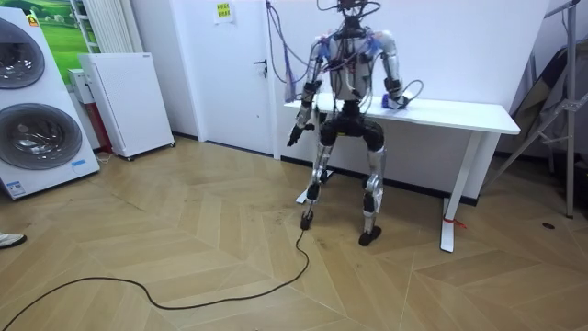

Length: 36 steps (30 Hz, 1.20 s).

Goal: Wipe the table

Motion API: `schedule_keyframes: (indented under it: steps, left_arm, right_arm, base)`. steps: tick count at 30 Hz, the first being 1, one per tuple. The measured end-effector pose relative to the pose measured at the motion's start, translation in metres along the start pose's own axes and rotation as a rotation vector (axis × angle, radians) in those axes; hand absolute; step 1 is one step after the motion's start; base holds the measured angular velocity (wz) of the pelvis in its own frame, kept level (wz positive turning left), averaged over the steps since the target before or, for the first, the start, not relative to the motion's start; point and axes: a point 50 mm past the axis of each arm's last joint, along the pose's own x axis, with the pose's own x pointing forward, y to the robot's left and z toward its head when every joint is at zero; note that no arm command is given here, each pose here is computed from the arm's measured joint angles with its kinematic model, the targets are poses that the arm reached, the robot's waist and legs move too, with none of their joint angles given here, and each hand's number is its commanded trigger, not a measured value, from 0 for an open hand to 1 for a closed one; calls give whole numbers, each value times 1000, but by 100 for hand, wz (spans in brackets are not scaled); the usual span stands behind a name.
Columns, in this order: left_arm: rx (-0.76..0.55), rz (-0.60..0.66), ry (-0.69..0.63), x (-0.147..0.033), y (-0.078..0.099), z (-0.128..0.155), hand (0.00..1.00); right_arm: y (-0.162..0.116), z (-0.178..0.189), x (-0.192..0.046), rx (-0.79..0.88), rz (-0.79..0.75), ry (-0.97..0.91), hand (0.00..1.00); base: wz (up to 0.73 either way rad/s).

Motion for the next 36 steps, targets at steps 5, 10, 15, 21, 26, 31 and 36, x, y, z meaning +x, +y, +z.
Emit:
schedule_keyframes:
  steps: [5,10,15,21,26,31,36]
  left_arm:
    - [72,-50,148,-20,-14,-50,0]
    - [19,-83,131,-18,-29,-34,0]
    - [-32,-50,41,-5,-26,7,0]
    - [1,-33,18,-4,-27,14,0]
    - [-2,-25,180,-17,-22,-38,0]
    - [-52,50,296,-22,6,-75,0]
    - [-54,69,277,-18,16,-73,0]
  right_arm:
    - [-15,-44,-23,-76,-53,118,100]
    - [-16,-28,-5,-66,-51,96,100]
    - [-5,34,21,-69,83,-34,100]
    - [22,118,19,-10,290,-325,100]
    - [21,68,15,32,235,-200,100]
    - [-4,-25,-9,20,61,99,100]
    - [-25,-77,-29,-55,-10,248,100]
  base:
    - [47]
    - [-46]
    - [-70]
    - [14]
    - [41]
    - [39]
    - [4]
